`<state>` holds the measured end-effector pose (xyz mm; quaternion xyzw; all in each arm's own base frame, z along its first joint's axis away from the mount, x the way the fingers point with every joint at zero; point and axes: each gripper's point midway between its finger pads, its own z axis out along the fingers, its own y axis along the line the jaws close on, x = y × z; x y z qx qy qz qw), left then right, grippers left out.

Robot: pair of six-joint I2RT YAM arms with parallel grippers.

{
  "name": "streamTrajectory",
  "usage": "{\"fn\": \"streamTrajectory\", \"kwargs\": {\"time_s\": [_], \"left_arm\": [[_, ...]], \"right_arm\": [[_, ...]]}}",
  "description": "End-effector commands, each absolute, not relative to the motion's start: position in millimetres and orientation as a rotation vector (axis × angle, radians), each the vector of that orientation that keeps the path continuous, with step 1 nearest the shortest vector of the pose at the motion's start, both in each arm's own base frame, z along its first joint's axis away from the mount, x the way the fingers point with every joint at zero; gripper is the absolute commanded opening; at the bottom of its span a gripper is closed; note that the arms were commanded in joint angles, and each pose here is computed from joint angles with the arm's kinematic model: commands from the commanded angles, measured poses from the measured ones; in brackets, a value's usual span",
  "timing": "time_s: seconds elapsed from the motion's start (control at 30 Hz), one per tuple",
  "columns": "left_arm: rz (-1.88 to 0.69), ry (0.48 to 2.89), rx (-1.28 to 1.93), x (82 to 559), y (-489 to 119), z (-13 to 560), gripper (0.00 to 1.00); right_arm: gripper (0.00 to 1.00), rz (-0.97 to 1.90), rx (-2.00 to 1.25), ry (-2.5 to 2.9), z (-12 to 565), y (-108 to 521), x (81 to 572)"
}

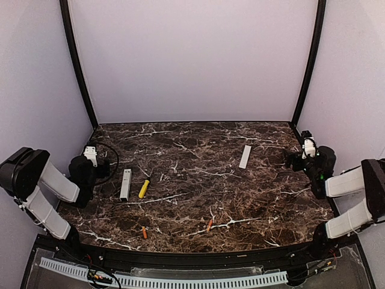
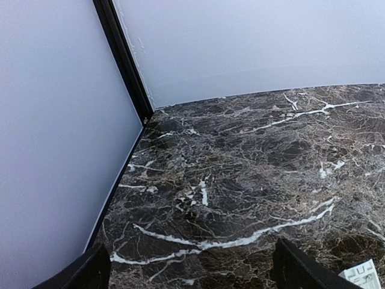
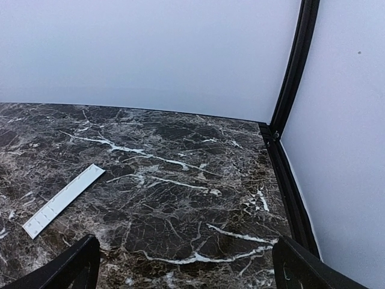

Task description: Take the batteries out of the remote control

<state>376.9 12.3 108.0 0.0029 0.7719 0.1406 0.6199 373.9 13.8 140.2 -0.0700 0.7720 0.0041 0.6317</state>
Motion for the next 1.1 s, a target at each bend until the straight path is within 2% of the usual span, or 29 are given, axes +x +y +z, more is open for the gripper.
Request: {"fn": "streamTrajectory", "kwargs": {"time_s": [0.0, 0.33, 0.53, 1.07], "left_arm": [[0.268, 1.755, 0.022, 377.2, 7.0, 108.9, 0.95], [0.274, 1.775, -0.002, 379.1, 11.8, 106.4, 0.96], [0.274, 1.775, -0.007, 379.0, 12.3, 106.4, 0.99], [0.273, 1.776, -0.008, 378.8, 12.3, 106.2, 0.98]], "right_arm": [[0.99, 0.071, -0.196, 1.674, 152.5, 14.0, 376.2], [0.99, 0.12, -0.2, 1.682, 130.6, 8.5, 380.5], [0.99, 0.095, -0.164, 1.677, 131.7, 2.3, 382.5], [0.99, 0.09, -0.158, 1.679, 131.7, 1.7, 383.0]]}}
